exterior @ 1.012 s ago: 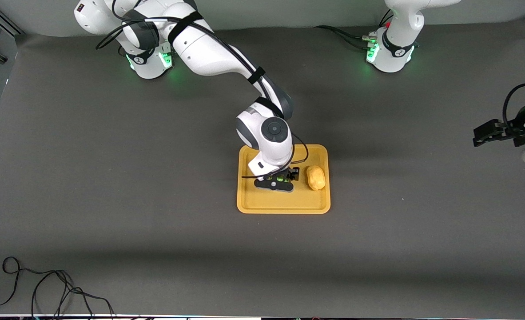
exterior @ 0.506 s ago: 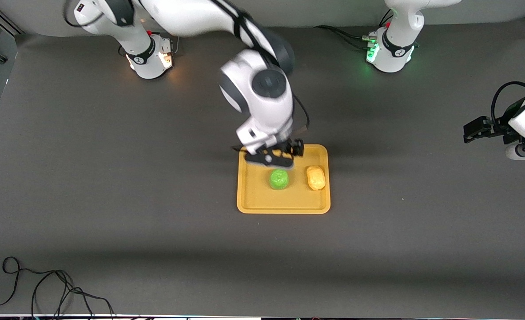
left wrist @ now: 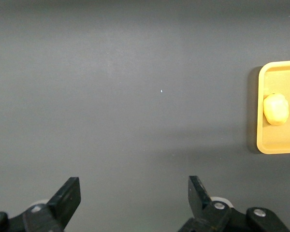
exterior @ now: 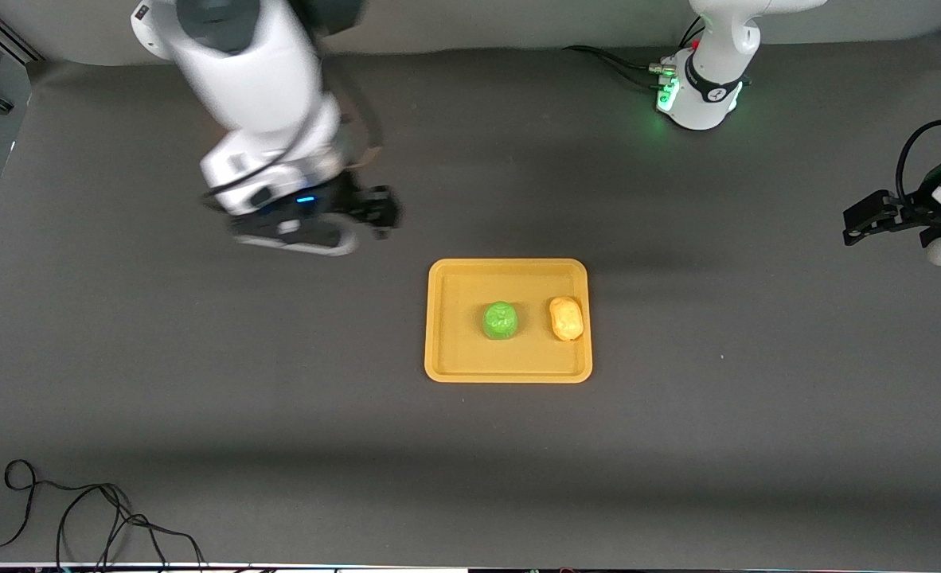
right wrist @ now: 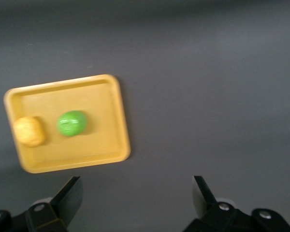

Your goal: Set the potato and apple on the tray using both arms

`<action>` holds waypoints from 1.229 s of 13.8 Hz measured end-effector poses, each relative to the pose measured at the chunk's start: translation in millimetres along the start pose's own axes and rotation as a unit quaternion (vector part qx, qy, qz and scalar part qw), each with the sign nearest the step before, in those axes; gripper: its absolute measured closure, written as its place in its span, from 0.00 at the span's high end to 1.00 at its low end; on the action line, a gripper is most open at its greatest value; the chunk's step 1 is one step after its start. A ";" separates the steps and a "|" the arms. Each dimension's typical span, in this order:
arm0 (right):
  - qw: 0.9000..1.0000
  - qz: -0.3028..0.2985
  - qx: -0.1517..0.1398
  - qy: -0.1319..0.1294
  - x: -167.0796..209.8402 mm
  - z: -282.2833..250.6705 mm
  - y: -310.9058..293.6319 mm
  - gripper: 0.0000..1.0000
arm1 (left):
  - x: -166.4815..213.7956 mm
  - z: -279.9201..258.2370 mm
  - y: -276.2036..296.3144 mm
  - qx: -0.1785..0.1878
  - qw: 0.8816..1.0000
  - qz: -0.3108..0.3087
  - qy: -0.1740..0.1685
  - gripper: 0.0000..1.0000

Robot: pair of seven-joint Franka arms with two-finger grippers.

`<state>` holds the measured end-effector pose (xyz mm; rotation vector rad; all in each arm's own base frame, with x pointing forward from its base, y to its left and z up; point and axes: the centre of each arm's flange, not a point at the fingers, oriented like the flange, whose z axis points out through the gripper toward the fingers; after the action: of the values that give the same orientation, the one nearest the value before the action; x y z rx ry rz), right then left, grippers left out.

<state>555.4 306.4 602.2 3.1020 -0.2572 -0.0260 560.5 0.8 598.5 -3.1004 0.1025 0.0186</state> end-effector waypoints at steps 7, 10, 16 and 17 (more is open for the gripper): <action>0.999 -0.031 0.029 -0.022 63.4 -2.3 244.6 1.00 | -3.8 4.3 -14.7 -0.006 1.000 -0.014 -0.015 0.99; 0.998 -0.037 0.050 -0.024 71.0 11.9 314.5 1.00 | -5.5 5.6 -8.5 -0.019 0.999 -0.011 -0.024 0.99; 0.998 -0.044 0.044 -0.026 69.7 16.3 328.6 1.00 | -5.0 7.4 -11.4 -0.018 0.999 -0.014 -0.025 0.99; 0.998 -0.047 0.040 -0.025 69.2 15.5 326.5 1.00 | -4.9 7.7 -12.1 -0.018 0.999 -0.014 -0.026 0.99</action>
<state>569.7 -27.4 595.5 3.1943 -0.1152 -0.0964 556.3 13.5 591.3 -3.1340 0.0562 0.1004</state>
